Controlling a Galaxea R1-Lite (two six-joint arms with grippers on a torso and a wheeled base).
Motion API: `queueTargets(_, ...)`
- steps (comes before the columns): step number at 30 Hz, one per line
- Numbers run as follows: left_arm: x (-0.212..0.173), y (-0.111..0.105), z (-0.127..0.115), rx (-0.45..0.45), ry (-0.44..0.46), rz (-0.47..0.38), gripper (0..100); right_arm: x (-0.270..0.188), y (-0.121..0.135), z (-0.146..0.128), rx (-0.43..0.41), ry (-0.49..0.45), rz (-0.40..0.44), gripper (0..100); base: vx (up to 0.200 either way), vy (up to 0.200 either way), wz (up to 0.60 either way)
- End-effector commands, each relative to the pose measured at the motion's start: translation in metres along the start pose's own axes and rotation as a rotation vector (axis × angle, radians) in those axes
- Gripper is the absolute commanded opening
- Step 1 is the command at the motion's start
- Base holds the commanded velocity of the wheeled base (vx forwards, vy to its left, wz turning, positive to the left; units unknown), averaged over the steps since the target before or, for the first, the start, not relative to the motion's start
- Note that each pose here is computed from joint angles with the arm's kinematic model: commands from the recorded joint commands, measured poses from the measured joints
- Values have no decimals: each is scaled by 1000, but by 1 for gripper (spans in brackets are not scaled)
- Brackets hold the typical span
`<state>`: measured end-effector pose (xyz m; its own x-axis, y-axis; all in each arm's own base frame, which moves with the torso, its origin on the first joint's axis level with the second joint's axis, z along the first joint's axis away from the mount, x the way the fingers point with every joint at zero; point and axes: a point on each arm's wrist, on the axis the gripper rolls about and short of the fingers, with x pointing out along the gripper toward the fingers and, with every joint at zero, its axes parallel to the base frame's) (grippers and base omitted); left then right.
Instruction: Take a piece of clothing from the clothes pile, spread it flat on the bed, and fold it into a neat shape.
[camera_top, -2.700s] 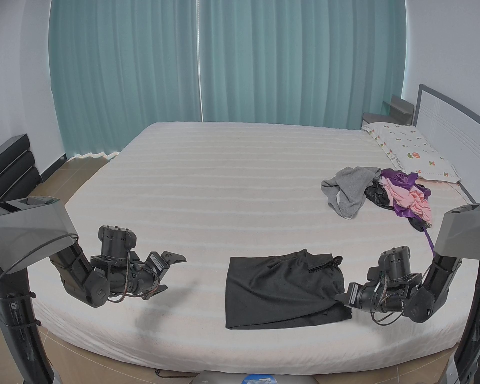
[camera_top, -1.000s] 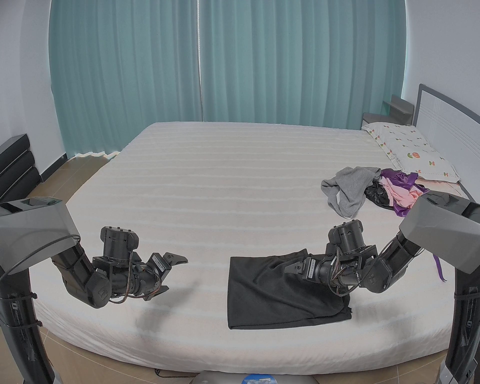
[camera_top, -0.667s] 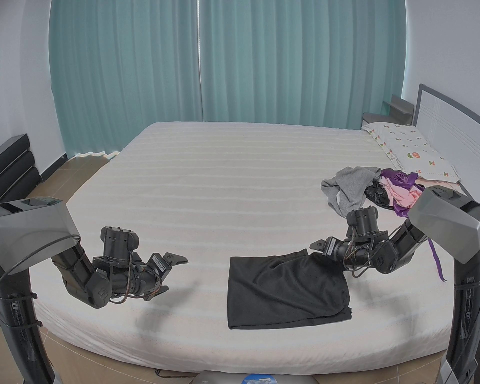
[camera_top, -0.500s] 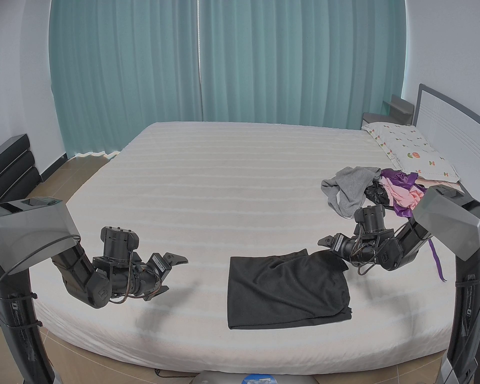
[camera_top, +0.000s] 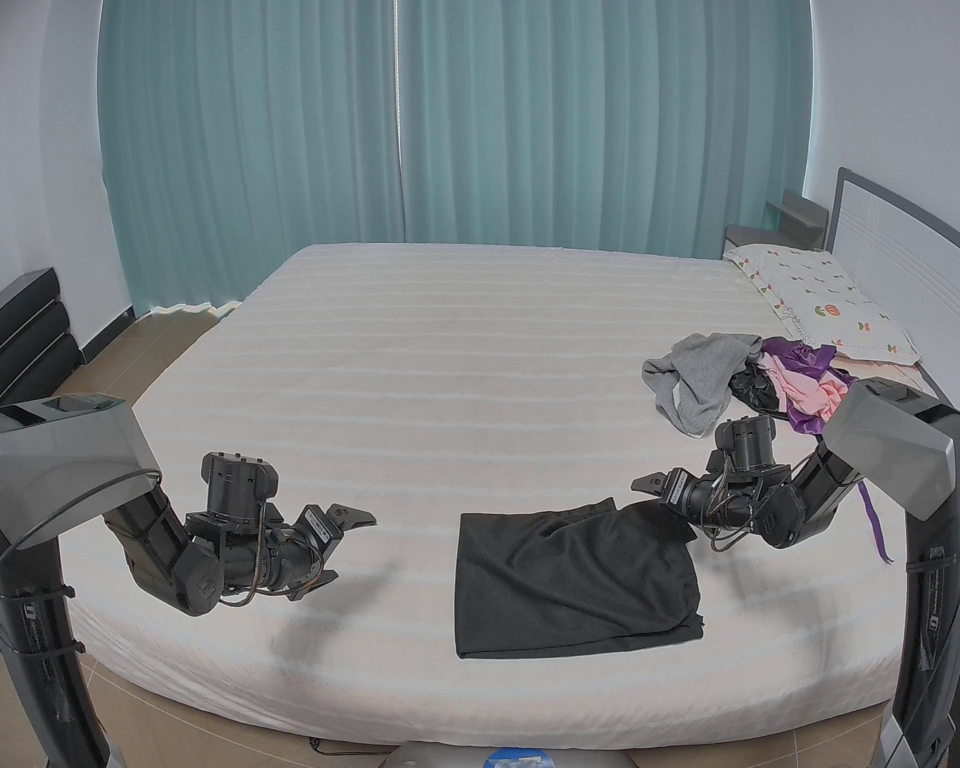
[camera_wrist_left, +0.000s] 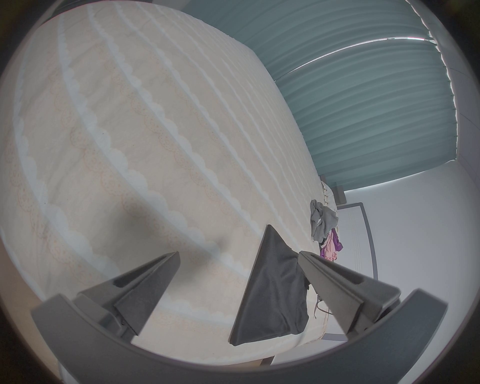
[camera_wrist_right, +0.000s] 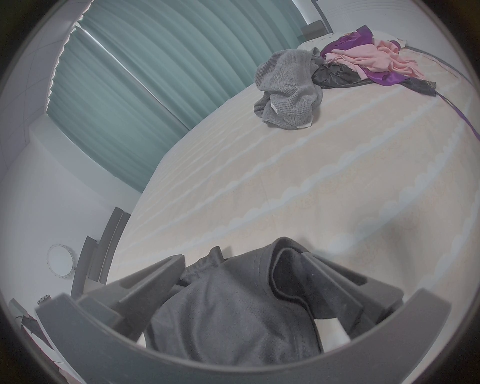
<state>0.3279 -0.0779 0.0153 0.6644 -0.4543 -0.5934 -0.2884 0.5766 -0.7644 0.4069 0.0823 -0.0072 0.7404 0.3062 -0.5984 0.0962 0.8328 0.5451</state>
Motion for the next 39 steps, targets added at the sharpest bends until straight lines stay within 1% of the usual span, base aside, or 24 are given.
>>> queueTargets(1,0,0,0,0,-1,-2,100,7,-3,-1,1,1,-3,0,0,0,0)
queueTargets(4,3,-1,0,5,2,-4,100,7,-4,1,6,-5,-7,0,0,0,0)
queueTargets(7,14,-12,-7,38,23,-29,100,5,-13,8,25,-21,-20,0,0,0,0)
queueTargets(8,14,-12,-8,40,25,-30,100,5,-14,8,28,-22,-21,0,0,0,0)
queueTargets(10,26,-25,-13,72,32,-58,100,2,-17,13,79,-38,-25,0,0,0,0)
queueTargets(12,35,-35,-11,89,13,-78,100,3,-19,14,117,-42,-29,0,0,0,0)
queueTargets(16,65,-52,-6,119,-9,-115,100,1,-22,15,165,-48,-36,0,0,0,0)
queueTargets(21,101,-63,-15,157,-27,-91,100,-1,-23,15,201,-50,-38,0,0,0,0)
queueTargets(25,121,-66,-24,253,-21,-73,100,-1,-25,12,228,-41,-45,0,0,0,0)
queueTargets(26,125,-66,-27,266,-21,-69,100,-1,-25,12,230,-43,-43,0,0,0,0)
queueTargets(29,137,-68,-36,284,-38,-51,100,-2,-24,12,234,-56,-28,0,0,0,0)
queueTargets(33,142,-70,-44,297,-30,-57,100,-2,-22,11,228,-68,-17,0,0,0,0)
queueTargets(34,147,-69,-49,315,-23,-59,100,-2,-21,10,226,-66,-15,0,0,0,0)
queueTargets(35,147,-69,-49,315,-23,-59,100,-2,-21,10,226,-66,-15,0,0,0,0)
queueTargets(36,150,-67,-50,346,-23,-53,100,-1,-22,9,224,-64,-16,0,0,0,0)
queueTargets(39,152,-66,-51,360,-21,-51,100,0,-21,9,223,-62,-16,0,0,0,0)
